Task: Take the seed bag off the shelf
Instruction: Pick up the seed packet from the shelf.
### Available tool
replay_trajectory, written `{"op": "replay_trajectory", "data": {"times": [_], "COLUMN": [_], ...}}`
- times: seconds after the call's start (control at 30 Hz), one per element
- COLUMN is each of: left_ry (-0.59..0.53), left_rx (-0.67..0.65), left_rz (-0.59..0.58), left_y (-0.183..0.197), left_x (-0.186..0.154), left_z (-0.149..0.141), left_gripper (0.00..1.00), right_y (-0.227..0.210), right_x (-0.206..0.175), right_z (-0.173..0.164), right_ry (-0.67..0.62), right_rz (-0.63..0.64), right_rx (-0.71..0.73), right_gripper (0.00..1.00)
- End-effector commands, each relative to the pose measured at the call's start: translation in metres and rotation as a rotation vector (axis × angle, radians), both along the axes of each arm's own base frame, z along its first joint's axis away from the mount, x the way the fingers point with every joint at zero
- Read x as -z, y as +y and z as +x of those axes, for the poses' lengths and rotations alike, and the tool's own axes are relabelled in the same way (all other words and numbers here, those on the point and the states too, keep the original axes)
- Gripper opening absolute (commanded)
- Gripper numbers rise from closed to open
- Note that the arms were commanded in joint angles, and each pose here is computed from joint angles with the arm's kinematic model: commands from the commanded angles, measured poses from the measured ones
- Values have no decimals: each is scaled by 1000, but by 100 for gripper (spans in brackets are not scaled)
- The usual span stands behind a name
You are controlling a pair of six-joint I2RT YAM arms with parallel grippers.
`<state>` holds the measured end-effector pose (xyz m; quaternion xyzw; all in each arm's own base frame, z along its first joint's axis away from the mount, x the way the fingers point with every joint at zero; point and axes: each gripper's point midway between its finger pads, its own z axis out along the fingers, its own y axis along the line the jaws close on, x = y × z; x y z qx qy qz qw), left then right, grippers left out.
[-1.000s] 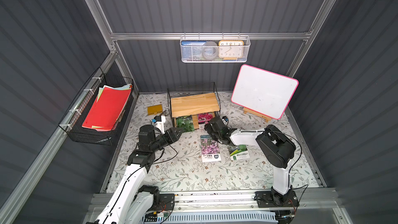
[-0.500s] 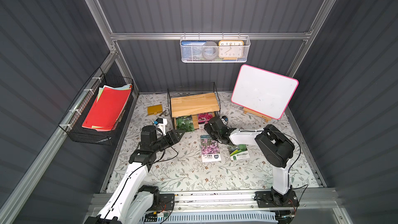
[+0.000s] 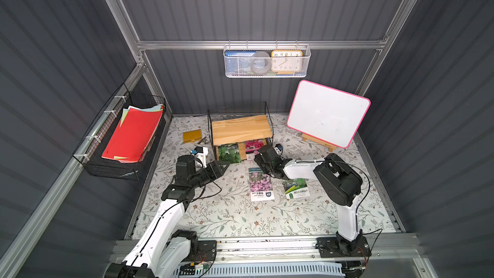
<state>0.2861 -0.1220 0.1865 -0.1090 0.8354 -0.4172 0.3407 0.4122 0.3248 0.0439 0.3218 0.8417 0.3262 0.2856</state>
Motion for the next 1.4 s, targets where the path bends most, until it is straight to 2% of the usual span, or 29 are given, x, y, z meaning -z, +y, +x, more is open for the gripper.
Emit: {"op": "replay_trajectory", "data": {"times": [0.0, 0.73, 0.9, 1.37], "left_ry": [-21, -15, -15, -15], "left_rx": [15, 12, 12, 25], "left_rz": [4, 6, 5, -4], "left_y": [-2, -2, -2, -4], "left_x": [-2, 2, 2, 2], "left_z": [0, 2, 2, -1], "left_gripper": [51, 50, 50, 50], "right_y": [0, 3, 2, 0], "right_x": [-3, -32, -29, -28], "right_z": [8, 13, 15, 25], "right_ry": [-27, -74, -74, -101], "right_rz": [8, 51, 48, 49], "right_rx": [18, 9, 15, 54], "right_gripper": [35, 32, 25, 14]}}
